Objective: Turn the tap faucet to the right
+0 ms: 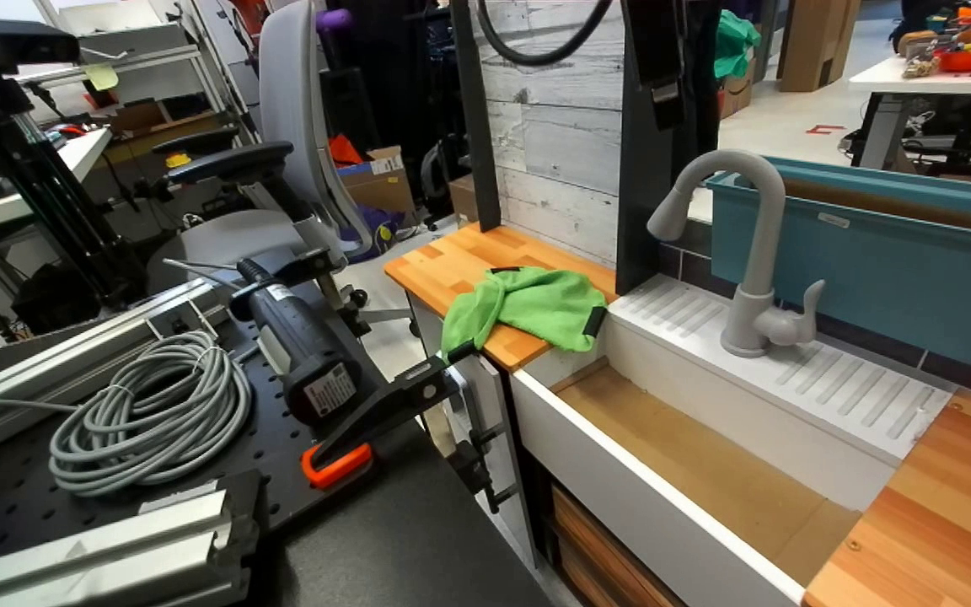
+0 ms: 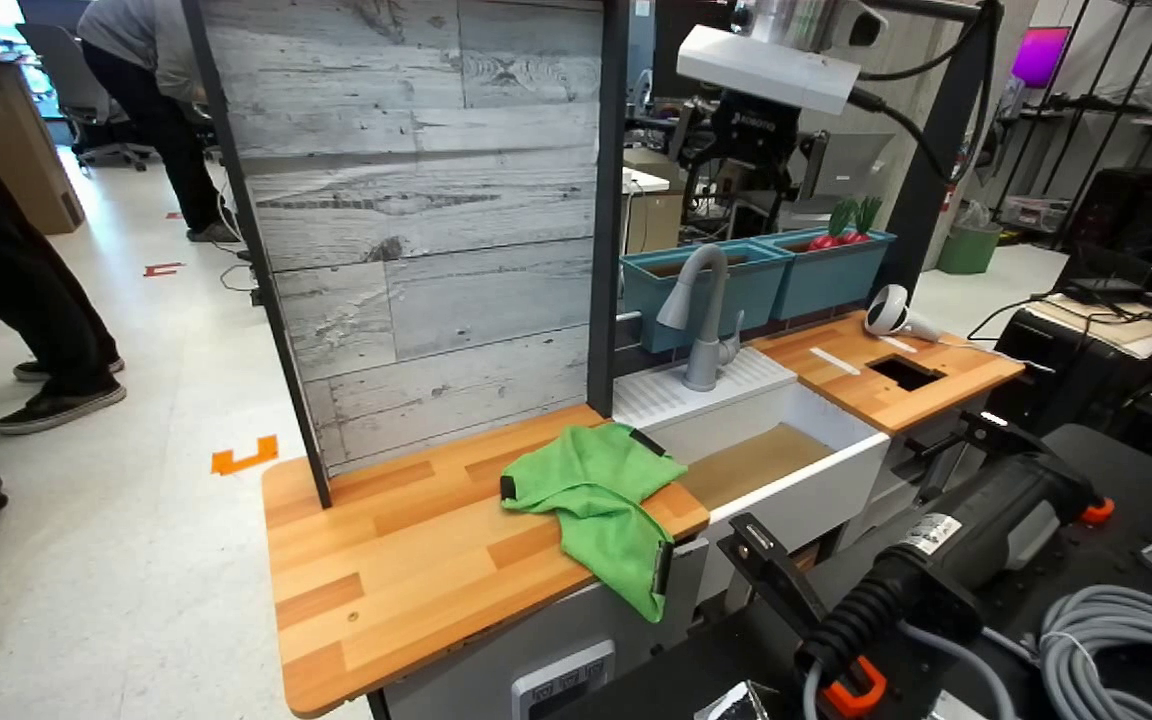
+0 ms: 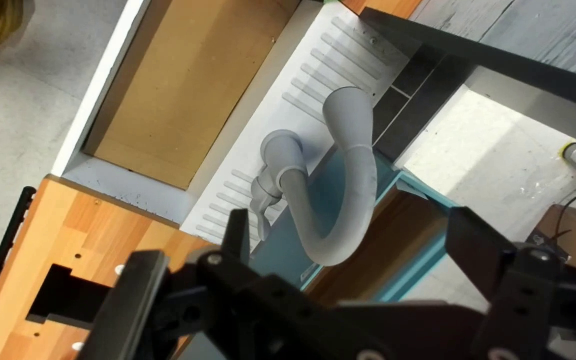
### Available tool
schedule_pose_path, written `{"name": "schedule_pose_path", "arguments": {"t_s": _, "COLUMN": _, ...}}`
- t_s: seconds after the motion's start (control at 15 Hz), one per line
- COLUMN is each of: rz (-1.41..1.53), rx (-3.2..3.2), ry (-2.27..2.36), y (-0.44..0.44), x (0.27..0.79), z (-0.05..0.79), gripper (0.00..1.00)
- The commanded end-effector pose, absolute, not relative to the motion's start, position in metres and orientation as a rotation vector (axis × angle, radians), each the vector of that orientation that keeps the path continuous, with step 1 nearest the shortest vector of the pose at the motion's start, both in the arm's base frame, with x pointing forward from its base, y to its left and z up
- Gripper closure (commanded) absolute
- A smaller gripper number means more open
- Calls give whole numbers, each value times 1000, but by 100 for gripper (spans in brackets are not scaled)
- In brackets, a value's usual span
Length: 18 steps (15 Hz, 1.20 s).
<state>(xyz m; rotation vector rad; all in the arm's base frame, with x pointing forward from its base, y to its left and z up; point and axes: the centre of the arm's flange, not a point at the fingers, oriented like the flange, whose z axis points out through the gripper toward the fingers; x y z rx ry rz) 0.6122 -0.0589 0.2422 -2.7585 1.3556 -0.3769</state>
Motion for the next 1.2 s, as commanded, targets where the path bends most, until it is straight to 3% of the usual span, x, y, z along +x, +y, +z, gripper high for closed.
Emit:
{"name": "schedule_pose_path", "arguments": {"t_s": 0.0, "rz": -369, "rx": -2701, "ry": 1422, "y": -59, "x": 644, "z": 221, "gripper": 0}}
{"name": "schedule_pose_path", "arguments": {"t_s": 0.73, "rz": -351, "rx": -2738, "ry": 1443, "y": -59, "x": 667, "z": 177, "gripper": 0}}
{"name": "schedule_pose_path", "arguments": {"t_s": 0.8, "rz": -332, "rx": -2756, "ry": 1412, "y": -55, "x": 664, "z": 175, "gripper": 25}}
{"name": "schedule_pose_path", "arguments": {"t_s": 0.93, "rz": -305, "rx": -2792, "ry": 1340, "y": -45, "x": 657, "z": 176, "gripper": 35}}
{"name": "schedule_pose_path", "arguments": {"t_s": 1.13, "rz": -303, "rx": -2819, "ry": 1253, "y": -39, "x": 653, "z": 182, "gripper": 61}}
